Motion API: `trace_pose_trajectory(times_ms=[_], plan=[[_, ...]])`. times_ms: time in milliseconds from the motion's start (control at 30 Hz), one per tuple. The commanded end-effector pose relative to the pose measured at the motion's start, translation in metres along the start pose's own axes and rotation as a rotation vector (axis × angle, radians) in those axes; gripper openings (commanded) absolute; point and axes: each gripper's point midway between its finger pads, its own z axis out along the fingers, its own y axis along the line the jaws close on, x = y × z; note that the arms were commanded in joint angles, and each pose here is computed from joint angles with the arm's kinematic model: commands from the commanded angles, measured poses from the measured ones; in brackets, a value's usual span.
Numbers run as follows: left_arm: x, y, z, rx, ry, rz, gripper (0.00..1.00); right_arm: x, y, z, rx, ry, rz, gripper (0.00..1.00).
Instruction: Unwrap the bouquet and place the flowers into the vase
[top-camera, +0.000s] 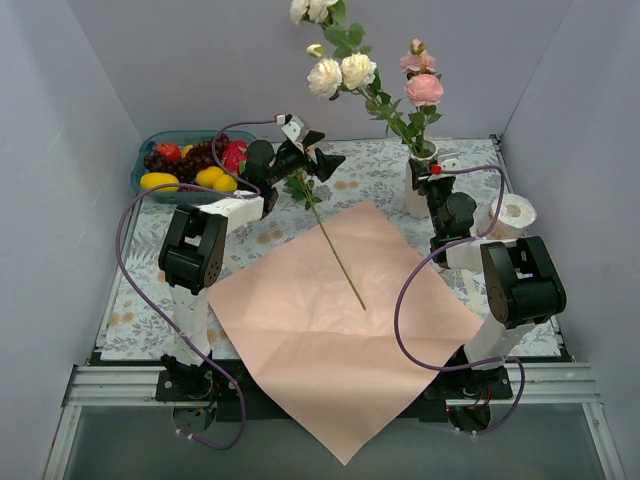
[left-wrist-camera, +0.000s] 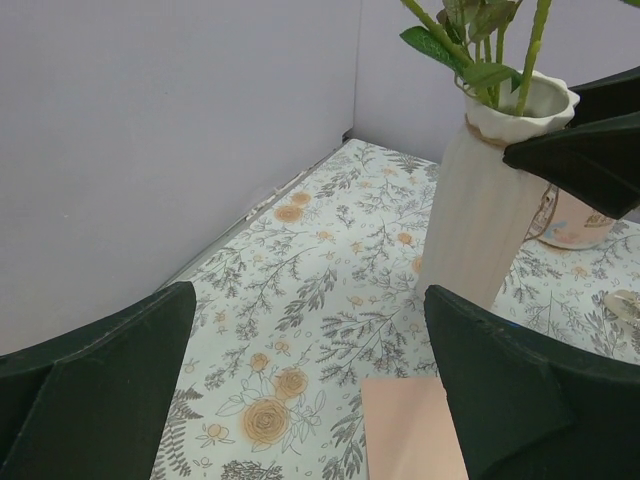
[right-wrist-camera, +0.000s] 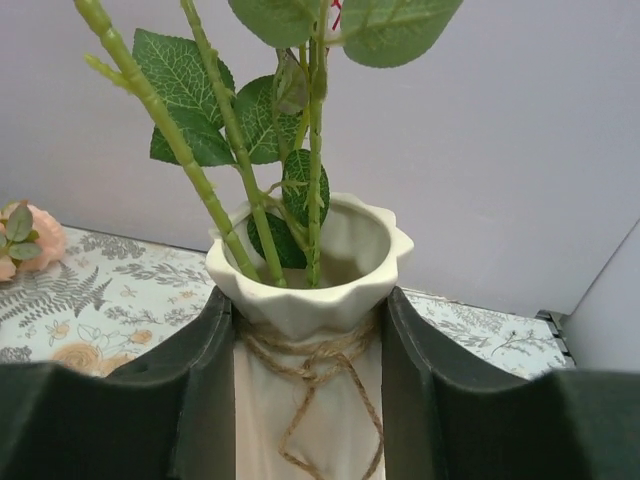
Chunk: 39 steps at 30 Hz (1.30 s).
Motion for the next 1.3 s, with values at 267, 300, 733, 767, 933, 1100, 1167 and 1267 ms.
trace_pose_trajectory(times_ms=[267, 300, 733, 767, 933, 1100, 1167, 1267], plan=[[-0.037, 0.014, 0.037, -0.043, -0.069, 0.032, 0.98, -0.057, -0.021, -0.014, 0.096, -0.25, 0.194, 0.05], [-0.037, 0.014, 0.039, -0.041, -0.07, 0.039, 0.98, -0.057, -0.02, -0.016, 0.092, -0.258, 0.206, 0.03], [-0.023, 0.029, 0.089, -0.121, -0.088, 0.012, 0.98, -0.062, 0.019, -0.049, -0.159, -0.327, 0.44, 0.01], [-0.014, 0.038, 0.095, -0.152, -0.093, -0.004, 0.98, -0.062, 0.022, -0.05, -0.179, -0.32, 0.459, 0.01], [-0.046, 0.052, 0.123, -0.195, -0.221, -0.021, 0.98, -0.062, 0.043, -0.053, -0.3, -0.295, 0.482, 0.01], [-0.058, 0.064, 0.126, -0.308, -0.341, 0.014, 0.98, -0.058, 0.052, -0.052, -0.352, -0.264, 0.463, 0.01], [-0.072, 0.057, 0.127, -0.312, -0.4, 0.044, 0.98, -0.056, 0.056, -0.052, -0.377, -0.253, 0.45, 0.01], [-0.094, 0.05, 0.125, -0.315, -0.495, 0.076, 0.98, -0.055, 0.057, -0.05, -0.377, -0.241, 0.44, 0.01]])
